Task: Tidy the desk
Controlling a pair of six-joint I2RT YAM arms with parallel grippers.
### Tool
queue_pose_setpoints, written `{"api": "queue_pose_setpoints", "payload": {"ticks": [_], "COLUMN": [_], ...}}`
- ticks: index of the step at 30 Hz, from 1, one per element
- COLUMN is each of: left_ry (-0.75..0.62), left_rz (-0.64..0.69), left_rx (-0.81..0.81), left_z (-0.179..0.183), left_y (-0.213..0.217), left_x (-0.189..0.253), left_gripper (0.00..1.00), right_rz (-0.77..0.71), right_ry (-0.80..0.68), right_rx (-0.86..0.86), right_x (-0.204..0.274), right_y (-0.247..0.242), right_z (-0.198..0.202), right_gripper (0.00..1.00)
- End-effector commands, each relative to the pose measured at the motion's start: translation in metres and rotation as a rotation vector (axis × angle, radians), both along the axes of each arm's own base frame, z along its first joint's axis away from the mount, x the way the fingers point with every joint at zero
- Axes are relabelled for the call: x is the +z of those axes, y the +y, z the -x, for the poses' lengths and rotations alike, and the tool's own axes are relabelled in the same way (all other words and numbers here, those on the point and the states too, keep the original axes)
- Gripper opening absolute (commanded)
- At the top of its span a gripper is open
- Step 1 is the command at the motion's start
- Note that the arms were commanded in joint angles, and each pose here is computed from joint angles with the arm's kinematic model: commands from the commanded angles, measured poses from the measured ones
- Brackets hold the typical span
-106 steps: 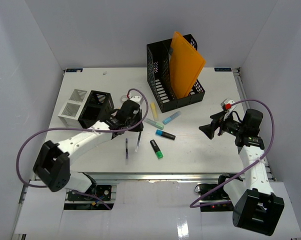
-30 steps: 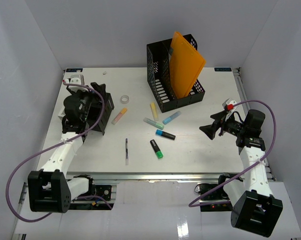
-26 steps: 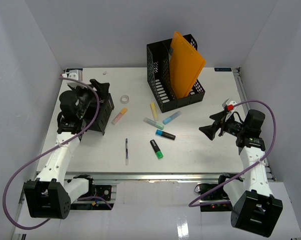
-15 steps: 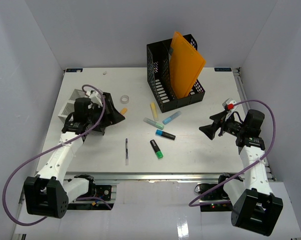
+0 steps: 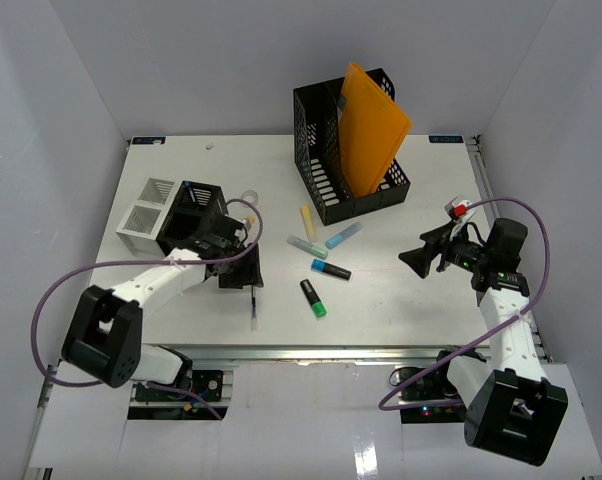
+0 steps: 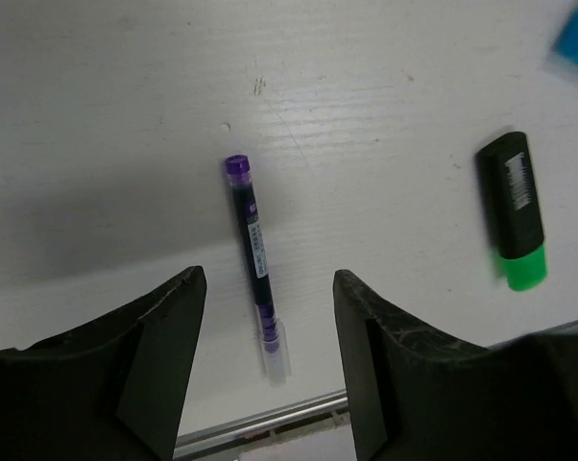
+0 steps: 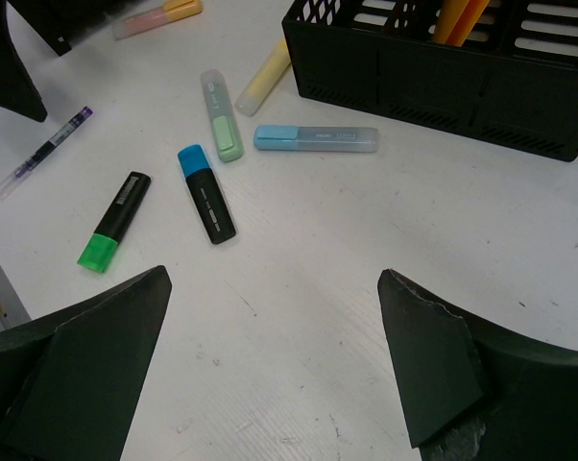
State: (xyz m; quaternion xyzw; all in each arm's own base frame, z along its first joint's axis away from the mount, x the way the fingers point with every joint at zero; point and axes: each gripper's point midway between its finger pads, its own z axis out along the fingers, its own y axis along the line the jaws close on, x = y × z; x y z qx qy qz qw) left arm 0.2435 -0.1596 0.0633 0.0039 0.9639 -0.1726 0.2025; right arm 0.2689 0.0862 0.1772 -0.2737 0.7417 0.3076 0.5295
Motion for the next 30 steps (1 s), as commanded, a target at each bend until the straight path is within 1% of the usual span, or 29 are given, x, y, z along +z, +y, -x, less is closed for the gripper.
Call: {"api": "queue_pose_setpoints", "payload": {"ticks": [1, 6, 13, 18, 21, 23, 25, 28, 30], "left_ry": [-0.020, -0.001, 0.047, 0.076, 0.072, 0.066, 0.062, 0.052, 0.048], "left_rz": [-0.129, -0.187, -0.259, -0.280, -0.276, -0.267, -0.260, -0.247, -0.243], "left_rx": [0.008, -0.008, -0.017, -0.026, -0.027, -0.030, -0.033, -0.034, -0.033], "left_z": [-0.014, -0.024, -0.024, -0.021, -0.022, -0.023, -0.023, -0.023, -0.023], "left_y": [-0.007, -0.010, -0.002, -0.001, -0.002, -0.004, -0.005, -0.007, -0.006], "left_x": [-0.008, -0.016, -0.033, -0.044, -0.043, -0.041, -0.040, -0.037, -0.036], "left_gripper": [0.64, 0.60, 0.53, 0.45, 0.40, 0.33, 0.23, 0.14, 0.07], "right_rz": [0.011, 0.012, 0.013, 0.012, 0.013, 0.013, 0.014, 0.014, 0.016], "right_ry": [-0.019, -0.018, -0.023, -0.020, -0.023, -0.022, -0.020, -0.020, -0.022], "right_rx": [-0.007, -0.007, -0.005, -0.005, -0.005, -0.005, -0.007, -0.009, -0.009], "right_x": [0.002, 0.003, 0.004, 0.003, 0.004, 0.004, 0.003, 0.003, 0.004], "right_y": [-0.002, -0.002, -0.002, -0.002, -0.002, -0.002, -0.002, -0.003, -0.003], "right_z": [-0.003, -0.004, -0.004, -0.003, -0.004, -0.004, -0.004, -0.004, -0.004], "right_gripper": [0.95, 0.95, 0.95, 0.95, 0.95, 0.95, 0.95, 0.95, 0.95]}}
